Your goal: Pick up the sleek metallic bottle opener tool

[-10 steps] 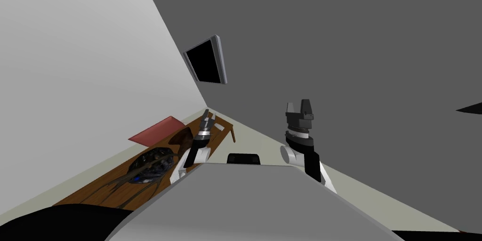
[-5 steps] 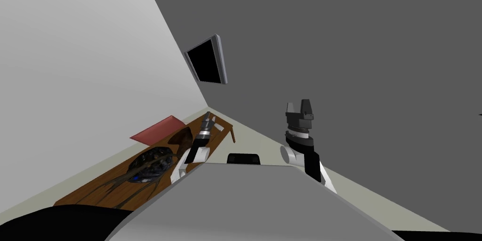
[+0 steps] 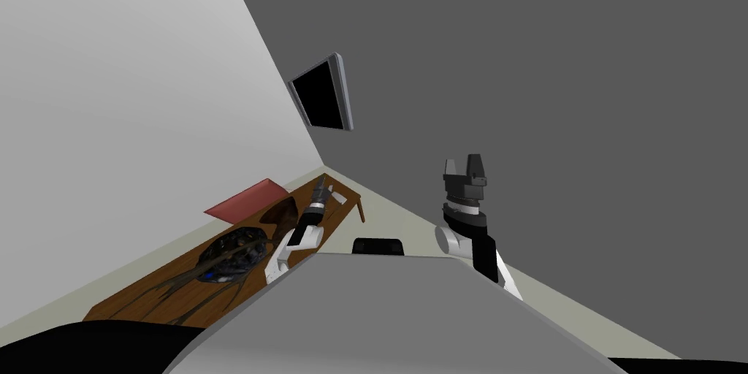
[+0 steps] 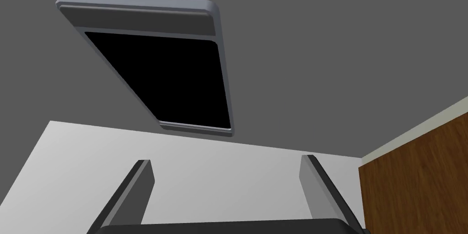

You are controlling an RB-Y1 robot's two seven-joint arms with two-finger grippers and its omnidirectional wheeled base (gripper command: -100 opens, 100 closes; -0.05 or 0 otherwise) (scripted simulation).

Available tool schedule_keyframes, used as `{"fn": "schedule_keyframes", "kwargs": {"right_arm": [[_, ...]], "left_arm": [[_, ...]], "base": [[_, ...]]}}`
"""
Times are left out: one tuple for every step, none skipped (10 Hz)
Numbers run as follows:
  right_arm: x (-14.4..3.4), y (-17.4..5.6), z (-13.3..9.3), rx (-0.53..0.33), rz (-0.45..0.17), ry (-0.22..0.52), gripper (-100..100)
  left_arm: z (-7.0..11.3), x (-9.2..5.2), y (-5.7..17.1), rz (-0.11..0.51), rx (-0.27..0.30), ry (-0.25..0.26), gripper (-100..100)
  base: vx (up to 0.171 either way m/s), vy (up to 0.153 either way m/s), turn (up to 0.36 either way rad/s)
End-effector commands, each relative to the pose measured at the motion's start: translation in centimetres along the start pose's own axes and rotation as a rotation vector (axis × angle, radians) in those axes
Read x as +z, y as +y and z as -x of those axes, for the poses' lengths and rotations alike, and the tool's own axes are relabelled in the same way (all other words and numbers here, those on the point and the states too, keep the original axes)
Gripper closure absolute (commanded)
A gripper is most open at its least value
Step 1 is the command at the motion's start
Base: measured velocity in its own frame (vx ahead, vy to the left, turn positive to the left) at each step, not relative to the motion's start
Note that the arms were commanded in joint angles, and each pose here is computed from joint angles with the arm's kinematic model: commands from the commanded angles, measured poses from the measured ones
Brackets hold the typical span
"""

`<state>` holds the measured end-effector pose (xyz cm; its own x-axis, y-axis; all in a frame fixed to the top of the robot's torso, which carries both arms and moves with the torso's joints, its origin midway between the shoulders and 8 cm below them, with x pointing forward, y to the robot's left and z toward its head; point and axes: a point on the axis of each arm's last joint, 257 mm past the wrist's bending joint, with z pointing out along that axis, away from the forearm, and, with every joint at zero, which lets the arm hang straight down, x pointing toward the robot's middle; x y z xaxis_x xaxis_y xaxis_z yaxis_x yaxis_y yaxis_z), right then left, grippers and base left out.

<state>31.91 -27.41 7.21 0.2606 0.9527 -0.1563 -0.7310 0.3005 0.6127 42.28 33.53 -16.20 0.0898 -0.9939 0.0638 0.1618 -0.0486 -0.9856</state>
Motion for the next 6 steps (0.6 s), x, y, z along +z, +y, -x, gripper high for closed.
{"fn": "schedule_keyframes", "kwargs": {"right_arm": [[0.0,0.0,0.0,0.000,0.000,0.000,0],[0.0,0.0,0.0,0.000,0.000,0.000,0],[0.0,0.0,0.0,0.000,0.000,0.000,0],[0.0,0.0,0.0,0.000,0.000,0.000,0],[0.0,0.0,0.0,0.000,0.000,0.000,0],[0.0,0.0,0.0,0.000,0.000,0.000,0]], "left_arm": [[0.7,-0.1,1.4,0.044,-0.009,-0.018,-100],[1.8,0.0,3.0,0.092,-0.027,-0.044,-100],[1.9,-0.1,3.3,0.103,-0.027,-0.047,-100],[3.0,-0.1,4.8,0.148,-0.048,-0.073,-100],[3.1,-0.1,5.2,0.162,-0.048,-0.076,-100],[4.1,-0.2,6.7,0.207,-0.071,-0.103,-100]], "base": [[0.024,-0.024,0.027],[0.027,-0.031,0.049],[0.023,-0.025,0.029],[0.035,-0.027,0.040],[0.029,-0.025,0.023],[0.033,-0.026,0.045]]}}
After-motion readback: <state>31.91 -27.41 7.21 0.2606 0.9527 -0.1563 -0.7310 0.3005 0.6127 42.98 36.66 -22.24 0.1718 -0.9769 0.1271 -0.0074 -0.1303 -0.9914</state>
